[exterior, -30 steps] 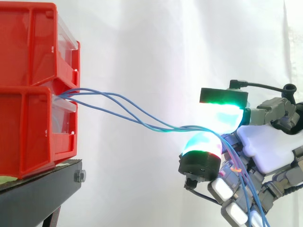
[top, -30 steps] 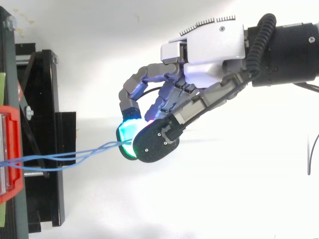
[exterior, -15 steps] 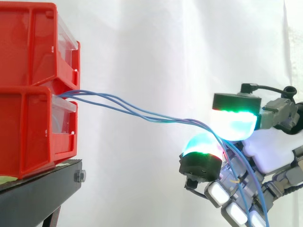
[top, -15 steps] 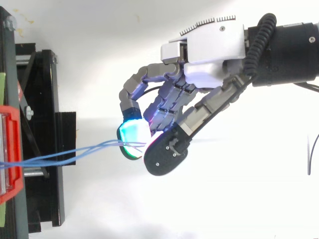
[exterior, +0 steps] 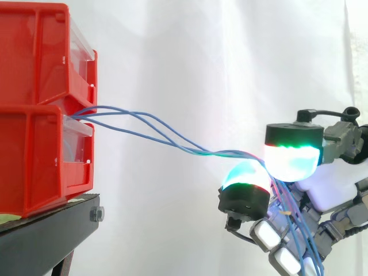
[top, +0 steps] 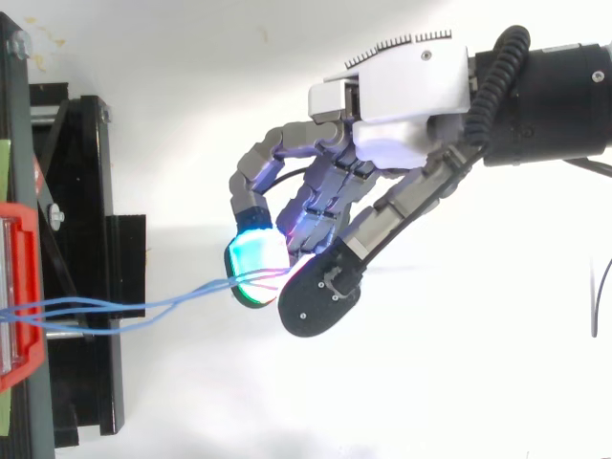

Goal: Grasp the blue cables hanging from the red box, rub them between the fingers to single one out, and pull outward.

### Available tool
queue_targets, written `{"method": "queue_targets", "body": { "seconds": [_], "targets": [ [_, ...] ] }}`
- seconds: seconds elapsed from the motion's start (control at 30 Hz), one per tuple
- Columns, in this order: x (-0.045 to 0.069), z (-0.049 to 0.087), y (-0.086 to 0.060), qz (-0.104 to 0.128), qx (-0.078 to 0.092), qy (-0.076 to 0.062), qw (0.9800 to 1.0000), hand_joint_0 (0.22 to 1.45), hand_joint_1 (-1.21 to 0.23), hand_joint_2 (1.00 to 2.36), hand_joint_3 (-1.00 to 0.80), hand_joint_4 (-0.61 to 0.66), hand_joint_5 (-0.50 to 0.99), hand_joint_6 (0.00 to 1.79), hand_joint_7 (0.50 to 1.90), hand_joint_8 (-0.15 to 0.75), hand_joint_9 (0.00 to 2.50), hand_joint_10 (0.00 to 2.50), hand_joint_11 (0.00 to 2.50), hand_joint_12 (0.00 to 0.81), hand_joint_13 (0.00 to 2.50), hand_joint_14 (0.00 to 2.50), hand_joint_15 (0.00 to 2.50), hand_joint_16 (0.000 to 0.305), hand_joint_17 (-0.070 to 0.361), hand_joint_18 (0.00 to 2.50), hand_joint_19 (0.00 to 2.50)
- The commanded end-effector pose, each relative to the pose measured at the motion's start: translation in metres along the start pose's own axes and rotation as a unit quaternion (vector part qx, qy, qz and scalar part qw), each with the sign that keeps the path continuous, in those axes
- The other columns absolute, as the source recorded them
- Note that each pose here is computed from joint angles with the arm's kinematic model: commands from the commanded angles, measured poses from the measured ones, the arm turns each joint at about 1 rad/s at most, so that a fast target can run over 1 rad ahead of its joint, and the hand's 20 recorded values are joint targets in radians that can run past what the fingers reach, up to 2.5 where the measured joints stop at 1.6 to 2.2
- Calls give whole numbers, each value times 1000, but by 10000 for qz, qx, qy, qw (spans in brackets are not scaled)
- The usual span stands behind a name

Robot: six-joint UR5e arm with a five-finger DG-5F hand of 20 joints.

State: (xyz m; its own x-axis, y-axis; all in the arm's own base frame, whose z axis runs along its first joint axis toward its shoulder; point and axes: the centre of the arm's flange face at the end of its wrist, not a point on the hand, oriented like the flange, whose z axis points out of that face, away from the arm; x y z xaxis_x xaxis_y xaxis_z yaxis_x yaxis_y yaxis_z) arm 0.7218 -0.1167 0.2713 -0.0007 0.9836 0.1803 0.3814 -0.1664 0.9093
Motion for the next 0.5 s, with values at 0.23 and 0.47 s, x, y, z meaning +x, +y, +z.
{"method": "queue_targets", "body": {
  "seconds": [0.23,0.47],
  "targets": [
    [0,0,0,0,0,0,10000,561,-609,1000,-500,-3,-100,765,1108,204,933,13,398,359,800,21,555,45,102,681,604],
    [-4,-1,8,-44,-82,-22,10000,521,-608,1000,-500,-10,-86,720,1152,210,944,14,388,370,811,19,560,47,107,689,603]
  ]
}}
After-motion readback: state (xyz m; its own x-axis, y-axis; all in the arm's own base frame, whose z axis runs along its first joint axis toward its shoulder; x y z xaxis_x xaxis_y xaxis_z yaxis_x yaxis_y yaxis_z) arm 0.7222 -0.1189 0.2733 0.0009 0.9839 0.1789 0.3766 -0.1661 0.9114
